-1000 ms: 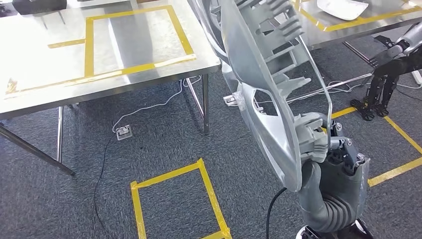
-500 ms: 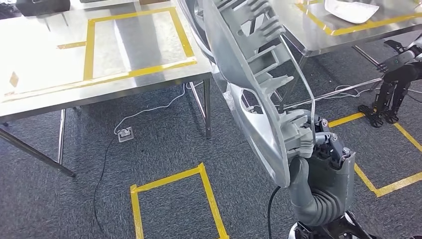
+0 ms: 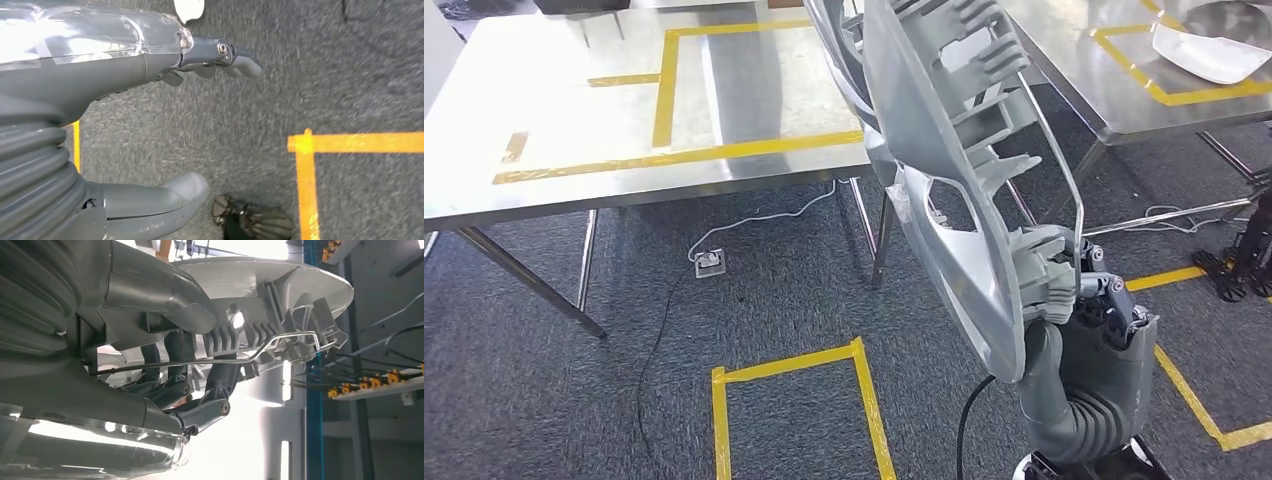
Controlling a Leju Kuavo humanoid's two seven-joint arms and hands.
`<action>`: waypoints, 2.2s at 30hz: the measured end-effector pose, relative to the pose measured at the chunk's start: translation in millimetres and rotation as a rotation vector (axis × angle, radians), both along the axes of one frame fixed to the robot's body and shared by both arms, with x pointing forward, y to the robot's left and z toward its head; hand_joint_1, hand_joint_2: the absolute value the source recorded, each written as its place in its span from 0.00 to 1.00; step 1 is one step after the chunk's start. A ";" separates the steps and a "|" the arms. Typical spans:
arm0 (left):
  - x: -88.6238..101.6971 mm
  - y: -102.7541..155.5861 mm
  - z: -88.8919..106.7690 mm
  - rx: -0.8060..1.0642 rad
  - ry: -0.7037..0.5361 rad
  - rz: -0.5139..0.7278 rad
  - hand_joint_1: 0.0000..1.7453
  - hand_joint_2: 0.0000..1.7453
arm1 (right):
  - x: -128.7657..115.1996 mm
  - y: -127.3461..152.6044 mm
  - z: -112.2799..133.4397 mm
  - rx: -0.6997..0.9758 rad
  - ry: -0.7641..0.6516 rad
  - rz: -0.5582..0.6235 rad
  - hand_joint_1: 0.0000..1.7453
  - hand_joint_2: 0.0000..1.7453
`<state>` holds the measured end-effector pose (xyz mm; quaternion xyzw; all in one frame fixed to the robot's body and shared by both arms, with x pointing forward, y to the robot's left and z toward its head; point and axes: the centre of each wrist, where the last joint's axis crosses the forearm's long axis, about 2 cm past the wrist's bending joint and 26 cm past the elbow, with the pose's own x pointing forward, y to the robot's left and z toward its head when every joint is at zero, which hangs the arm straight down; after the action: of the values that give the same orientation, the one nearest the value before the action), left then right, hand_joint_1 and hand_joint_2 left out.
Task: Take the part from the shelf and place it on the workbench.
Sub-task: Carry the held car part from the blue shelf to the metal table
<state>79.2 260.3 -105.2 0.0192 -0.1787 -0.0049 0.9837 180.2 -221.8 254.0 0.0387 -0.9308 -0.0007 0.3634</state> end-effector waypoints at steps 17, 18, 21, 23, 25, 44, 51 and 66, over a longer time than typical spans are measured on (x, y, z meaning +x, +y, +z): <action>-0.9 1.3 -0.2 0.007 0.003 -0.005 0.00 1.00 | 0.2 1.1 0.6 0.008 -0.005 0.000 1.00 1.00; -0.7 1.1 -0.2 0.007 0.003 -0.006 0.00 1.00 | 0.3 1.1 0.7 0.008 -0.006 0.000 1.00 1.00; -0.7 2.1 -0.2 0.010 0.004 -0.007 0.00 1.00 | 0.4 1.1 0.8 0.008 -0.007 0.001 1.00 1.00; -0.4 2.2 -0.2 0.010 0.003 -0.008 0.00 1.00 | 0.4 1.1 0.8 0.008 -0.008 0.001 1.00 1.00; -0.4 2.2 -0.2 0.010 0.003 -0.008 0.00 1.00 | 0.3 1.2 0.7 0.007 -0.008 0.002 1.00 1.00; 0.0 0.5 0.0 0.008 0.002 -0.012 0.00 1.00 | 0.0 2.0 1.2 0.018 -0.009 0.004 1.00 1.00; -0.7 4.3 -0.4 0.014 0.004 -0.011 0.00 1.00 | 0.3 2.6 0.0 0.021 -0.003 0.001 1.00 1.00; 0.9 0.6 0.2 0.008 0.002 -0.018 0.00 1.00 | -0.6 2.1 -0.9 0.024 -0.002 -0.003 1.00 1.00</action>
<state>80.1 260.9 -105.0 0.0216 -0.1776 -0.0143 0.9838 179.7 -219.7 253.1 0.0419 -0.9311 -0.0123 0.3621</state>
